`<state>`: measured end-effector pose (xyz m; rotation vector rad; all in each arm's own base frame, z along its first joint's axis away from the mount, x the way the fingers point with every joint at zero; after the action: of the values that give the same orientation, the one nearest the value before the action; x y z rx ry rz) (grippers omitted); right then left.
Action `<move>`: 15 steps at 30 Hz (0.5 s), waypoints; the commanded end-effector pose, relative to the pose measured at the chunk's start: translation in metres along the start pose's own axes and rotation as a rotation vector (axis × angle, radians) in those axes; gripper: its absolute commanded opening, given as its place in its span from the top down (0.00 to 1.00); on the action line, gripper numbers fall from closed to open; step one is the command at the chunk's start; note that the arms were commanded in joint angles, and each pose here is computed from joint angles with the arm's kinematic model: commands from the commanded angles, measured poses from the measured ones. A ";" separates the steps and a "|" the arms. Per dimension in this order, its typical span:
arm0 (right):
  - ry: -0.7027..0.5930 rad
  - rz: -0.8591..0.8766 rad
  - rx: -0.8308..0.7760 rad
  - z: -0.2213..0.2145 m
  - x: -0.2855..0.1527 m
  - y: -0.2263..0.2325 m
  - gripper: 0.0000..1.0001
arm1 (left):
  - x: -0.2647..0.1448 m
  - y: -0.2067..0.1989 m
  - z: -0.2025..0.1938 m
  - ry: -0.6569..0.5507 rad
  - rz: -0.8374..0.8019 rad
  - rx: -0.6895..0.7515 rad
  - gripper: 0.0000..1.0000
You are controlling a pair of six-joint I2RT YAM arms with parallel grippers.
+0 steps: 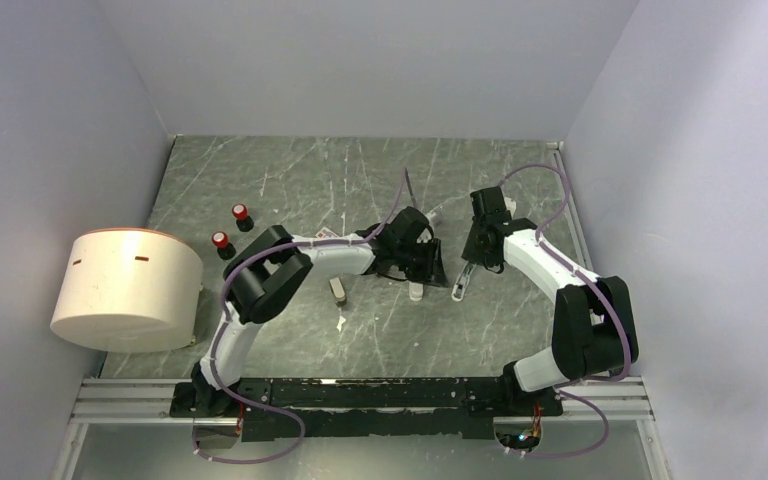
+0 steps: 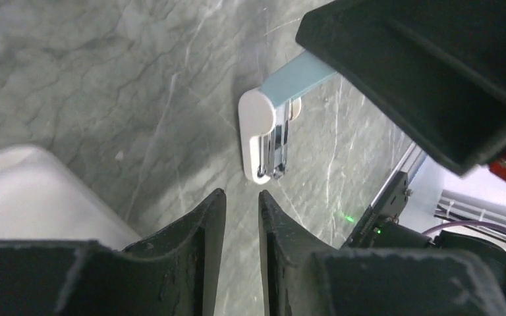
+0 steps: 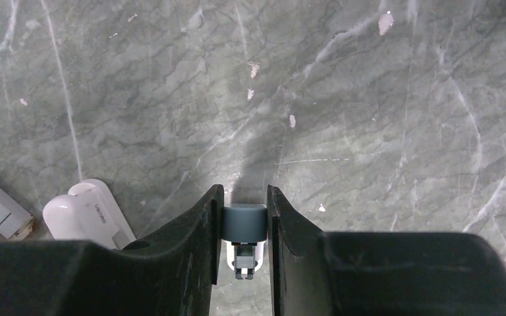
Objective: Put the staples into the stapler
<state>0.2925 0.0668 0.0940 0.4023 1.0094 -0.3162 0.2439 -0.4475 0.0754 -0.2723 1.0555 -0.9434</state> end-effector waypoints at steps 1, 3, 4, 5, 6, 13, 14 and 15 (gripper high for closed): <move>-0.017 0.053 0.011 0.005 -0.002 0.008 0.78 | 0.014 -0.010 0.004 0.029 -0.031 0.081 0.69; -0.013 0.057 0.010 0.005 -0.001 0.009 0.78 | 0.020 -0.005 0.001 0.054 -0.004 0.094 0.70; -0.011 0.057 0.008 0.005 0.000 0.009 0.78 | 0.023 -0.001 -0.002 0.063 0.007 0.096 0.70; -0.008 0.058 0.009 0.004 0.000 0.010 0.78 | 0.025 0.002 -0.004 0.072 0.018 0.093 0.70; -0.009 0.059 0.010 0.005 0.000 0.010 0.78 | 0.027 0.004 -0.005 0.075 0.026 0.093 0.70; -0.005 0.071 0.011 0.007 0.001 0.014 0.78 | 0.032 0.017 -0.017 0.105 0.063 0.080 0.76; -0.005 0.069 0.012 0.007 0.001 0.014 0.78 | 0.032 0.017 -0.017 0.106 0.060 0.083 0.76; -0.007 0.070 0.011 0.007 0.001 0.014 0.78 | 0.033 0.017 -0.018 0.110 0.052 0.084 0.76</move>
<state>0.2970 0.0741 0.0944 0.4317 1.0067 -0.2720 0.2493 -0.4682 0.0572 -0.1889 1.0595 -0.9891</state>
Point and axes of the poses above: each gripper's point midway between its finger pads, its own x axis out along the fingers, its own y axis along the line the jaws close on, z = x × y, the point moved 4 cm from there along -x, back along the fingers, and after that the axes turned 10 degrees about x, right-handed, at the moved point
